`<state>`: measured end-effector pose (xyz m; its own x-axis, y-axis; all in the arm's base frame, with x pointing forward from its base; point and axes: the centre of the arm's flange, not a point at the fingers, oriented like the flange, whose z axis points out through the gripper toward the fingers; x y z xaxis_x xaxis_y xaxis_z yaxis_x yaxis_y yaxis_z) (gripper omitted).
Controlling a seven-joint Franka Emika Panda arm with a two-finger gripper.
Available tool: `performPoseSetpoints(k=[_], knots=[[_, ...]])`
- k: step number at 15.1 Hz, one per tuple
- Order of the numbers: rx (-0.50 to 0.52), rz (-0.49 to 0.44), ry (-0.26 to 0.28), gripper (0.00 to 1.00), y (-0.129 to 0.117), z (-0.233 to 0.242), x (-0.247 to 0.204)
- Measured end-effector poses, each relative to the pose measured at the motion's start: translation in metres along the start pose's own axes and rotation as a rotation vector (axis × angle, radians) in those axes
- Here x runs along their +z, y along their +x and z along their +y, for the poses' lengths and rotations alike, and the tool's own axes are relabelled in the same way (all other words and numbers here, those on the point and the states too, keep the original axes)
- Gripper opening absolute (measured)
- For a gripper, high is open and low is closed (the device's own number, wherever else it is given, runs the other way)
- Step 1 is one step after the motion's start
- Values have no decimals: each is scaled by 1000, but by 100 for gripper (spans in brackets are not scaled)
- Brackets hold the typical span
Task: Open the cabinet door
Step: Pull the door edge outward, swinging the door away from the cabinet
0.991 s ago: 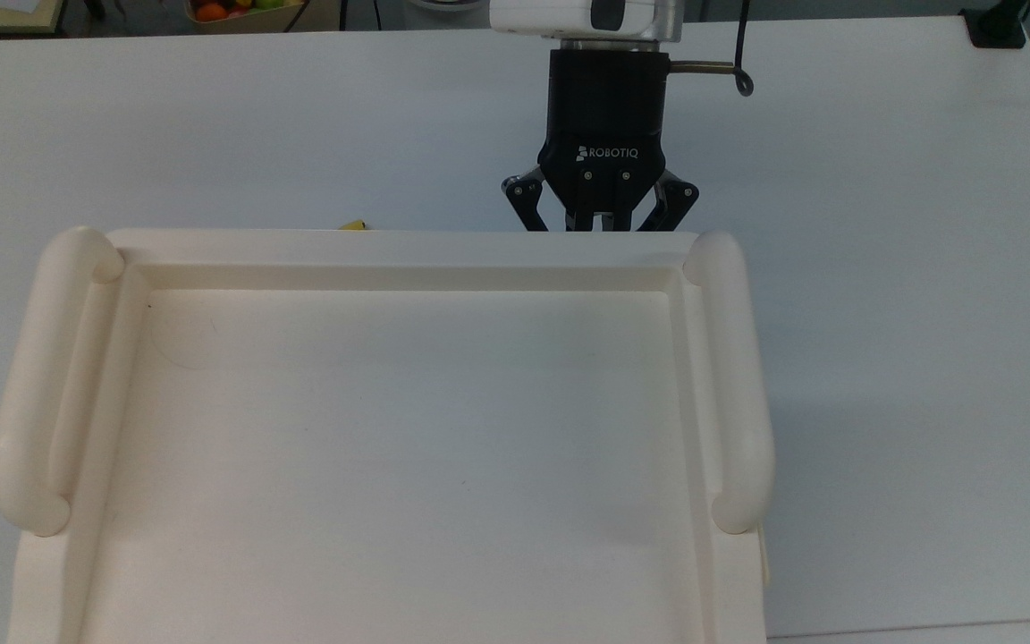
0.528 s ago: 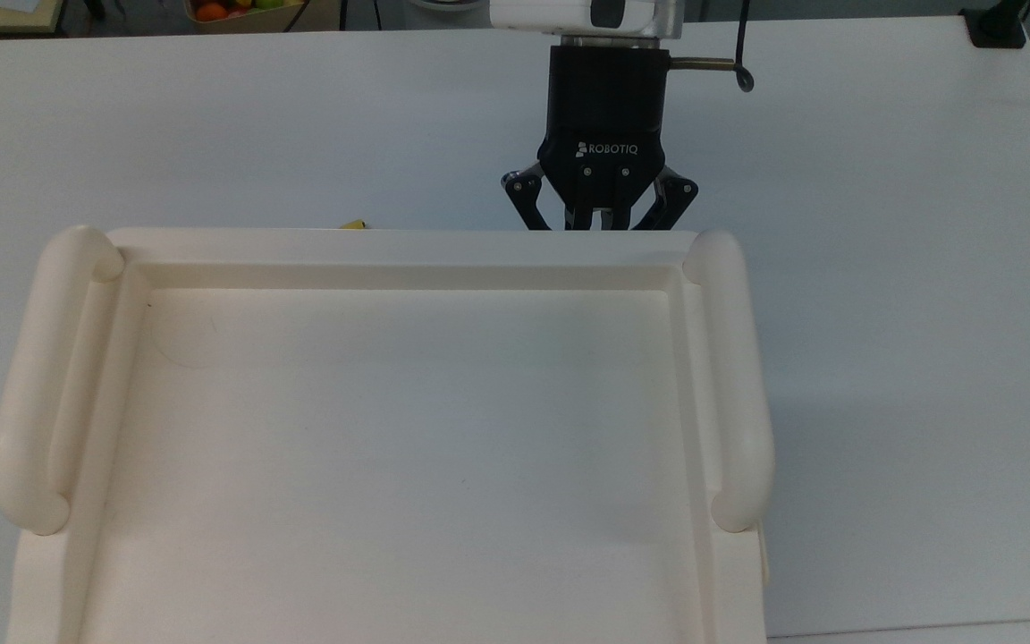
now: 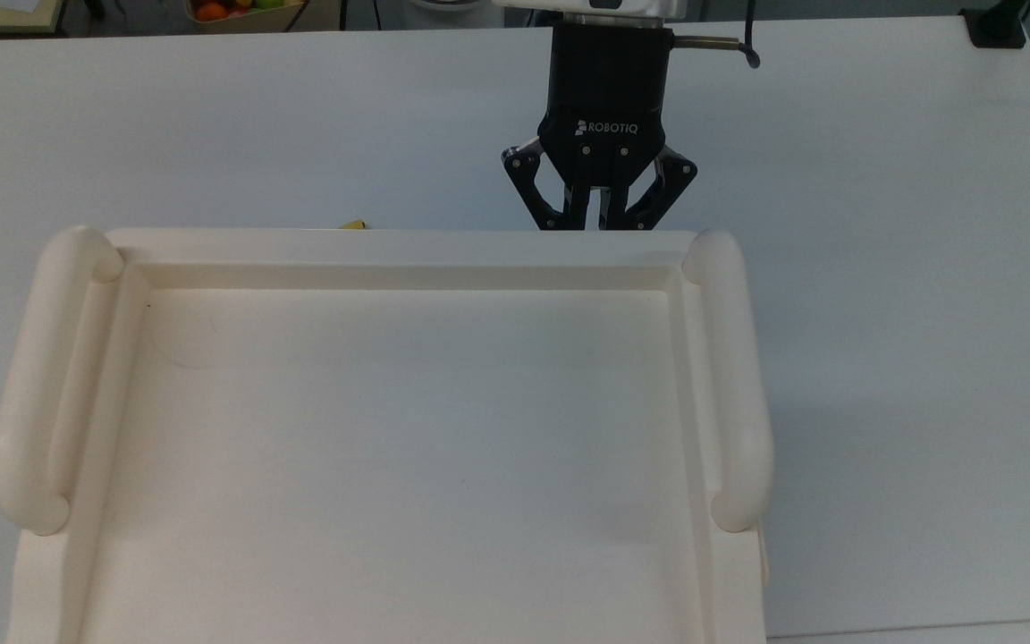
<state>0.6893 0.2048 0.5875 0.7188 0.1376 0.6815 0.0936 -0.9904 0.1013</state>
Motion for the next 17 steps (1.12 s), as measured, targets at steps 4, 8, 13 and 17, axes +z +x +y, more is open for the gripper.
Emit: performPoseSetpoints(k=[4,8,13,17], knots=[[3,-59,-22,35,-4,4,-3],[26,-140,-24,41,-9,6,-14],[56,-251,-32,69,-15,12,-35],[82,-298,-27,79,-13,21,-67]])
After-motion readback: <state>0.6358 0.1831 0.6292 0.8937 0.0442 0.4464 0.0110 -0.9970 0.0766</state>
